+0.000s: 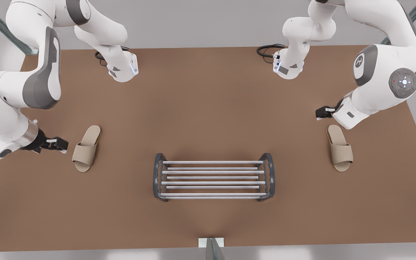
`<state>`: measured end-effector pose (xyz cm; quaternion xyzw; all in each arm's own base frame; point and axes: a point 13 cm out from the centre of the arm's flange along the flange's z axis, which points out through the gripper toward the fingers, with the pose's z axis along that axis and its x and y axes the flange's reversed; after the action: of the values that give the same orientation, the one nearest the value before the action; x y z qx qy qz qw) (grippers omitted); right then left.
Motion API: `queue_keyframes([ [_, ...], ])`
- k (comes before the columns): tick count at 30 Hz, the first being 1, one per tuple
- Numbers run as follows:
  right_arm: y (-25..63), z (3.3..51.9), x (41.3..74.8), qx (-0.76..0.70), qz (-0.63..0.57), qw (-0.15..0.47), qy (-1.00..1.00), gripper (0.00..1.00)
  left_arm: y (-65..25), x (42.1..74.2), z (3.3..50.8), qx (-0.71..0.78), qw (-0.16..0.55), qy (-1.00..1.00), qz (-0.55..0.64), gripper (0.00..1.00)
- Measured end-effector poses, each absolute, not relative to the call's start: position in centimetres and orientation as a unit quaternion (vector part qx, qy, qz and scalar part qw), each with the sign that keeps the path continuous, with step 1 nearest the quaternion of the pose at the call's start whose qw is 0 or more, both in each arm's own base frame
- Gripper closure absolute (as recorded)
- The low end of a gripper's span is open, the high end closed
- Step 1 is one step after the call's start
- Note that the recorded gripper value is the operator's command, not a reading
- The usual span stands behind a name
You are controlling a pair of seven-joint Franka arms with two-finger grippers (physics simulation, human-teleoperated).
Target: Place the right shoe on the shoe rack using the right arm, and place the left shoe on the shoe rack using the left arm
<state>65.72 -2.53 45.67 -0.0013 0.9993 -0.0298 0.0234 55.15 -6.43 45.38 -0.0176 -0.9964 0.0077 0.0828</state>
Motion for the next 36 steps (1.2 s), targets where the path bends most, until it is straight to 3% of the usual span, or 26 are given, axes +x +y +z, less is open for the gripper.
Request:
queue_keyframes([
  [4, -2.8, 46.5, 67.6, 0.003, -0.028, 0.066, 0.997, 0.00, -6.5, 57.2, 45.1, -0.005, 0.056, -0.998, 0.012, 0.00],
  [6, -3.3, 46.8, 68.2, 0.008, -0.024, 0.079, 0.997, 0.00, -3.0, 53.0, 38.4, 0.021, 0.088, -0.996, -0.008, 0.01],
  [9, -4.1, 47.0, 68.9, 0.017, -0.019, 0.094, 0.995, 0.00, 2.9, 46.9, 25.2, 0.048, 0.072, -0.995, -0.041, 0.01],
  [11, -4.2, 45.8, 68.9, 0.020, -0.017, 0.088, 0.996, 0.00, 5.6, 45.1, 17.9, 0.057, 0.021, -0.997, -0.045, 0.01],
  [13, -4.8, 45.0, 66.9, 0.025, -0.022, 0.079, 0.996, 0.00, 7.4, 45.0, 14.6, 0.069, -0.050, -0.996, -0.039, 0.01],
  [15, -5.1, 42.9, 62.9, 0.028, -0.031, 0.071, 0.997, 0.00, 9.1, 45.9, 14.4, 0.079, -0.125, -0.988, -0.038, 0.01],
  [17, -5.2, 35.6, 59.7, 0.027, -0.034, 0.064, 0.997, 0.00, 11.1, 47.3, 15.1, 0.068, -0.185, -0.979, -0.046, 0.01],
  [20, -5.5, 25.3, 56.3, 0.026, -0.032, 0.111, 0.993, 0.00, 14.2, 48.3, 15.6, 0.063, -0.239, -0.968, -0.054, 0.01],
  [21, -5.8, 24.6, 55.4, 0.027, -0.034, 0.149, 0.988, 0.00, 15.3, 48.8, 15.7, 0.056, -0.251, -0.965, -0.058, 0.02],
  [24, -12.2, 30.9, 55.1, 0.075, -0.064, 0.292, 0.951, 0.00, 18.0, 49.5, 14.9, 0.045, -0.271, -0.960, -0.062, 0.02],
  [26, -15.1, 33.8, 54.8, 0.093, -0.082, 0.352, 0.928, 0.00, 17.7, 49.7, 14.1, 0.033, -0.276, -0.959, -0.056, 0.02],
  [28, -16.3, 33.5, 54.6, 0.098, -0.087, 0.374, 0.918, 0.00, 17.3, 49.8, 13.3, 0.025, -0.278, -0.959, -0.050, 0.03],
  [36, -15.2, 23.2, 55.4, 0.083, -0.058, 0.345, 0.933, 0.00, 19.2, 50.2, 10.5, 0.032, -0.277, -0.959, -0.041, 0.03],
])
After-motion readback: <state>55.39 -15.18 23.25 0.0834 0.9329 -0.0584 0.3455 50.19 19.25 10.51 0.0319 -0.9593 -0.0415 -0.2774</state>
